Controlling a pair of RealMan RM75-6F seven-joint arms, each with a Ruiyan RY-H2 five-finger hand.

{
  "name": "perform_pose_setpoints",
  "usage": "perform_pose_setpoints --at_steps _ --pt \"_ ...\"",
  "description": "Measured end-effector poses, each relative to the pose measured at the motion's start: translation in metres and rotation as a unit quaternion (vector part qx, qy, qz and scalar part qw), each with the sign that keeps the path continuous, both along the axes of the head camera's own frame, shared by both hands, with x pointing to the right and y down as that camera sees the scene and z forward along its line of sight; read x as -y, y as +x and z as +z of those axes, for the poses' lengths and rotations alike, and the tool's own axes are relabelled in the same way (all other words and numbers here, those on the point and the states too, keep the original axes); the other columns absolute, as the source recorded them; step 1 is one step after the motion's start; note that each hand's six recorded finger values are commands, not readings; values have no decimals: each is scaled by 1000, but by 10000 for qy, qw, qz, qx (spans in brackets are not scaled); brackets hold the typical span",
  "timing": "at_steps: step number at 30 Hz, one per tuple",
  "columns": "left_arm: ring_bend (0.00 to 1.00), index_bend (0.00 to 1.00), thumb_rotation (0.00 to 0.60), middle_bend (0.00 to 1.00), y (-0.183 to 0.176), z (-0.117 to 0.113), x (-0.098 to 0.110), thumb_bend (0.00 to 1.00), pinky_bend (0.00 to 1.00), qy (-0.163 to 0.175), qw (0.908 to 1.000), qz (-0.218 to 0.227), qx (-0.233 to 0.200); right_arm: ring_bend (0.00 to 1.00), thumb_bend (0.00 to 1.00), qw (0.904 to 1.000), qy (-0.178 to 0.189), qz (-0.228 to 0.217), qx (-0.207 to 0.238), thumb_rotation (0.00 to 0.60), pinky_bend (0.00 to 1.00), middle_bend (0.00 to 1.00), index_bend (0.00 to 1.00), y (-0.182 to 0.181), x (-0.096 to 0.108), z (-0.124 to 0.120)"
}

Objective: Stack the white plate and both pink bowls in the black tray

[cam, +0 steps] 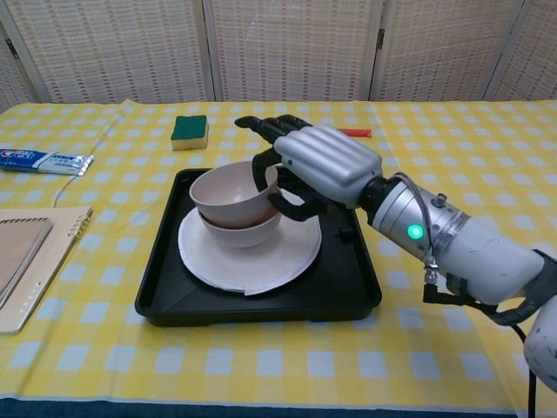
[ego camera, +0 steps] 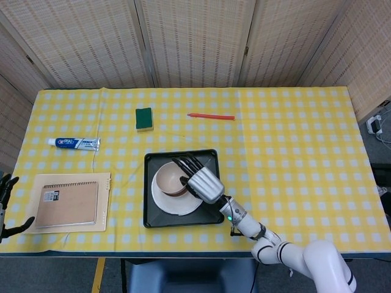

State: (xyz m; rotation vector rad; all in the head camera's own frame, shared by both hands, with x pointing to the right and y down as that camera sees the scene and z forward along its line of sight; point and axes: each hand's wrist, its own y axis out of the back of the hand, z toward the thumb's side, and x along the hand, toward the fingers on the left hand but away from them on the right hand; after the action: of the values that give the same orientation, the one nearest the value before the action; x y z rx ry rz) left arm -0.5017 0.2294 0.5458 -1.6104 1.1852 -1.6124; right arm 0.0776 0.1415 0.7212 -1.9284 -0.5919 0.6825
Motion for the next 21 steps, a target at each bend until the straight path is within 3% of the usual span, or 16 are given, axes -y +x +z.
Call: perform_pose_setpoints --at_steps 3,11,21 --pt "0 0 600 0 0 0 0 249 3 7 10000 -5 3 19 530 10000 -72 0 15 600 0 30 553 0 -1 4" --pt "0 0 600 0 1 -3 1 250 0 108 9999 30 -46 0 507 9999 -70 -48 -128 600 0 0 283 10 -8 6" --pt "0 0 600 0 4 -2 -1 249 0 92 9999 105 -22 0 410 9995 -268 153 15 600 0 0 69 37 -14 -17"
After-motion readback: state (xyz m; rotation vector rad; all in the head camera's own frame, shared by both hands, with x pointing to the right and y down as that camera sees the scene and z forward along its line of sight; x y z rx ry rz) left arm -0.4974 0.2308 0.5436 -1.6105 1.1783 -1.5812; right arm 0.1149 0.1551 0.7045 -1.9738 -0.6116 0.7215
